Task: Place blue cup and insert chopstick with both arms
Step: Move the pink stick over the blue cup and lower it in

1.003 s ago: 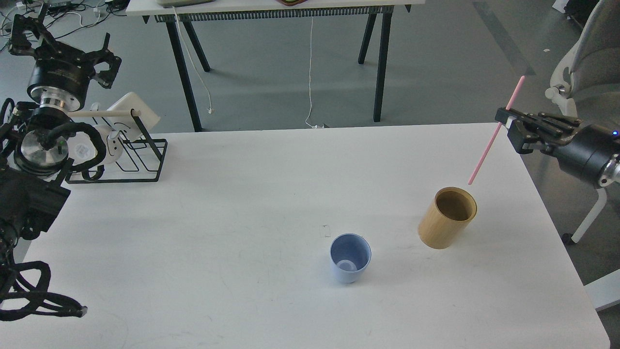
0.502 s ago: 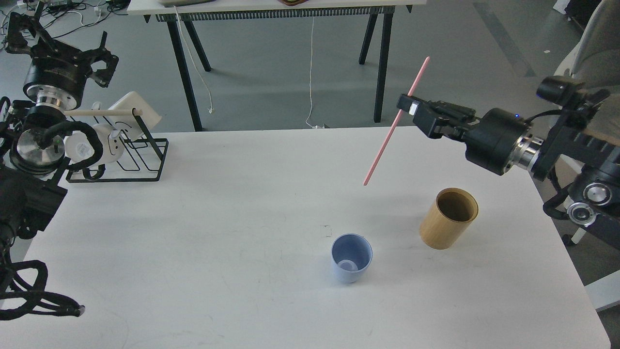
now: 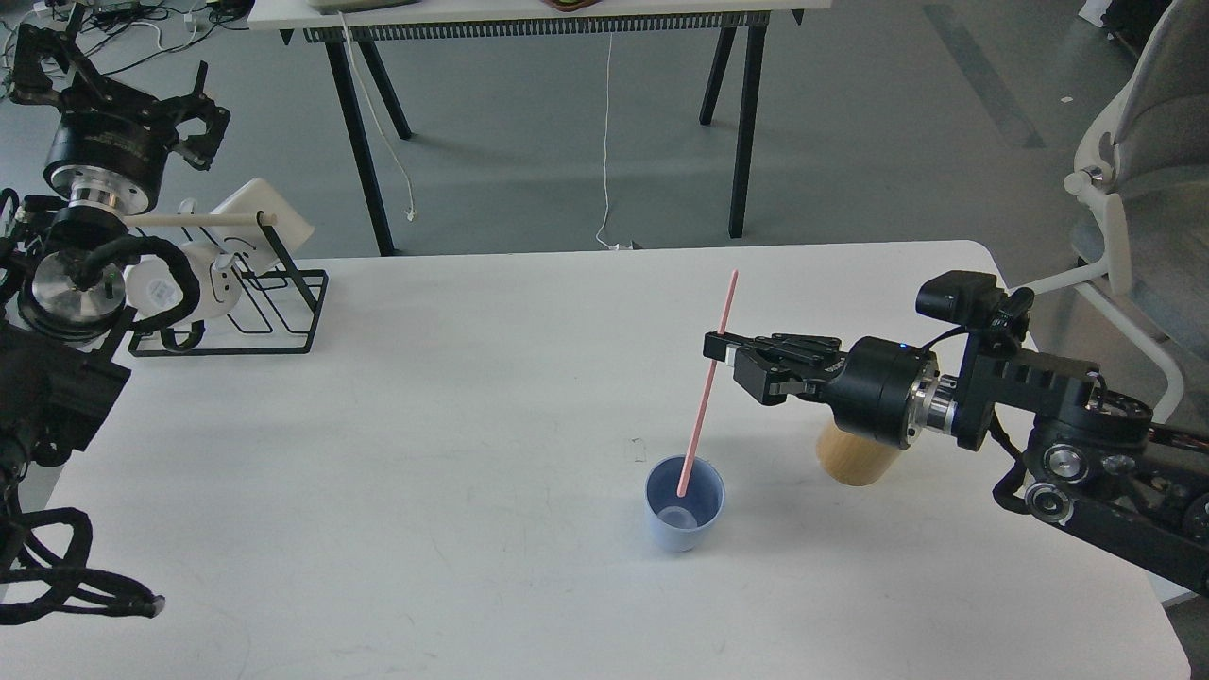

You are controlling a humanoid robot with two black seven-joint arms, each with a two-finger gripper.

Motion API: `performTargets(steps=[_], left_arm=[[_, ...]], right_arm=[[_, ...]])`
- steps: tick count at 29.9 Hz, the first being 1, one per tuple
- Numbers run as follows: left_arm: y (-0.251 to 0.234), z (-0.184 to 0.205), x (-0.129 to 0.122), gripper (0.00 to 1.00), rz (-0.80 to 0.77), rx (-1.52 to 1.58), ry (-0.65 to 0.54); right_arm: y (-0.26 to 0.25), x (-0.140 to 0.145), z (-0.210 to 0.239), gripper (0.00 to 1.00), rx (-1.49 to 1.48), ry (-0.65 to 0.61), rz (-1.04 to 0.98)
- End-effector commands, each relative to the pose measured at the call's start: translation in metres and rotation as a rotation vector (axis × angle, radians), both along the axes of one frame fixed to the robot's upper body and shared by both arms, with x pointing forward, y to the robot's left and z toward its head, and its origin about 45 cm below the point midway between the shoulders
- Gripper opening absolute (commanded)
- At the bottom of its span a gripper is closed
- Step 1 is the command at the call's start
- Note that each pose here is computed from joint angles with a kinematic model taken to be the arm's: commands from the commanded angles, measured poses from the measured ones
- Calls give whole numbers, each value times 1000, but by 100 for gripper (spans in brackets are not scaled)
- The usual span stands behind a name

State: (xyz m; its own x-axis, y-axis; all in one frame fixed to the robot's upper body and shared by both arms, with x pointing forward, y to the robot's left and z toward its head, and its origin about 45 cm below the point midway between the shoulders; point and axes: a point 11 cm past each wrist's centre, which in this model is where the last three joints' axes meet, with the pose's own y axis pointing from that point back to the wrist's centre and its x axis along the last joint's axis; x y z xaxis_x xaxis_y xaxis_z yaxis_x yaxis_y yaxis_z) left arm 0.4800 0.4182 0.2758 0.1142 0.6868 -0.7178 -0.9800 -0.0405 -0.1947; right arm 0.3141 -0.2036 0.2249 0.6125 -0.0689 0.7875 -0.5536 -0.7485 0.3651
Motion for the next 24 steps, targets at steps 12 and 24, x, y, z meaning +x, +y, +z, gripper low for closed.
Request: performTargets(steps=[12, 24], left_arm=[[5, 2, -1, 100, 9, 4, -3], [7, 3, -1, 100, 12, 6, -4]], right_arm=[[16, -6, -27, 12, 1, 57, 21], [15, -10, -33, 24, -43, 39, 50]])
